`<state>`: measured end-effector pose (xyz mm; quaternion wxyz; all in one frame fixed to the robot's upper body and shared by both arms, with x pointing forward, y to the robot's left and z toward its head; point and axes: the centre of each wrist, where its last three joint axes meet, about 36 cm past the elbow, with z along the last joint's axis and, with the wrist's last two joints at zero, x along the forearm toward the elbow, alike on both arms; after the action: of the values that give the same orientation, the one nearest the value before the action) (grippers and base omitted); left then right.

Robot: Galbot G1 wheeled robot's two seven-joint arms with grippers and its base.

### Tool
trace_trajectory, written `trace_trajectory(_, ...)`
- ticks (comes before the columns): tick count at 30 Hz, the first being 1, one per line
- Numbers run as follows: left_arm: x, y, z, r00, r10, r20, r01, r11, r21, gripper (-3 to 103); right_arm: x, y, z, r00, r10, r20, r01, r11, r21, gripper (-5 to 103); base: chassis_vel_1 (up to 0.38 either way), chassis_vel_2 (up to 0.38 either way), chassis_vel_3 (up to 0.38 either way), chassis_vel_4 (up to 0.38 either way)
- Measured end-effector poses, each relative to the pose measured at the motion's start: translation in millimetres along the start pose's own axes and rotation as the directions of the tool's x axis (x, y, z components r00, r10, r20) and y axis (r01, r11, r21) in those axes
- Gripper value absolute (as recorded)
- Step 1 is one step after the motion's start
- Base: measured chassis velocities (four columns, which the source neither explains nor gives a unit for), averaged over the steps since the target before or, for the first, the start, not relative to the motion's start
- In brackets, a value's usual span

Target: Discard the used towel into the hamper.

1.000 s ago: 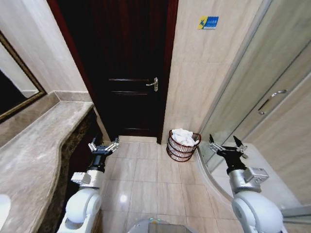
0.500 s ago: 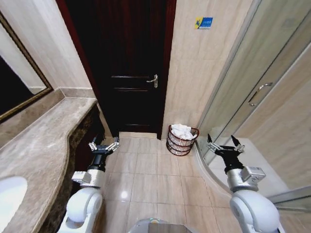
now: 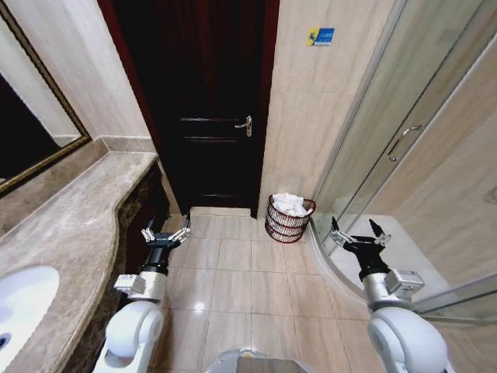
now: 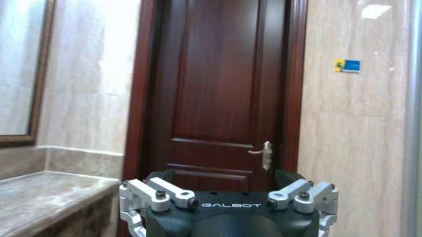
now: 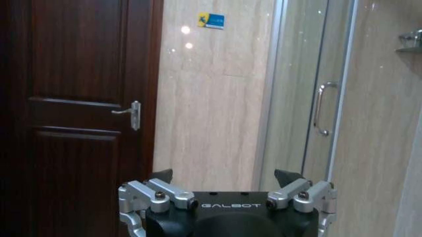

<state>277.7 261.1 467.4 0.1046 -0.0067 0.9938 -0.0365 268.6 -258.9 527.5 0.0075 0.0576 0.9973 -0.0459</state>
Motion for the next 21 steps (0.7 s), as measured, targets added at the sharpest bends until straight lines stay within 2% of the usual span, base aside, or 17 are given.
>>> trace_trajectory(9, -1.2, 1.4, 4.5, 1.000, -0.009, 0.013, 0.009, 1.000, -0.006, 100, -2.4, 1.1, 3.0, 1.000, -0.008, 0.026, 0.009, 1.000, -0.010, 100, 0.024, -0.031, -0.021, 0.030)
trace_trajectory(21, -2.7, 0.4, -1.2, 1.000, 0.001, -0.022, -0.001, 1.000, -0.001, 100, -6.1, 2.9, 1.4, 0.999, -0.008, 0.032, 0.008, 1.000, 0.001, 100, 0.000, 0.000, 0.000, 0.000)
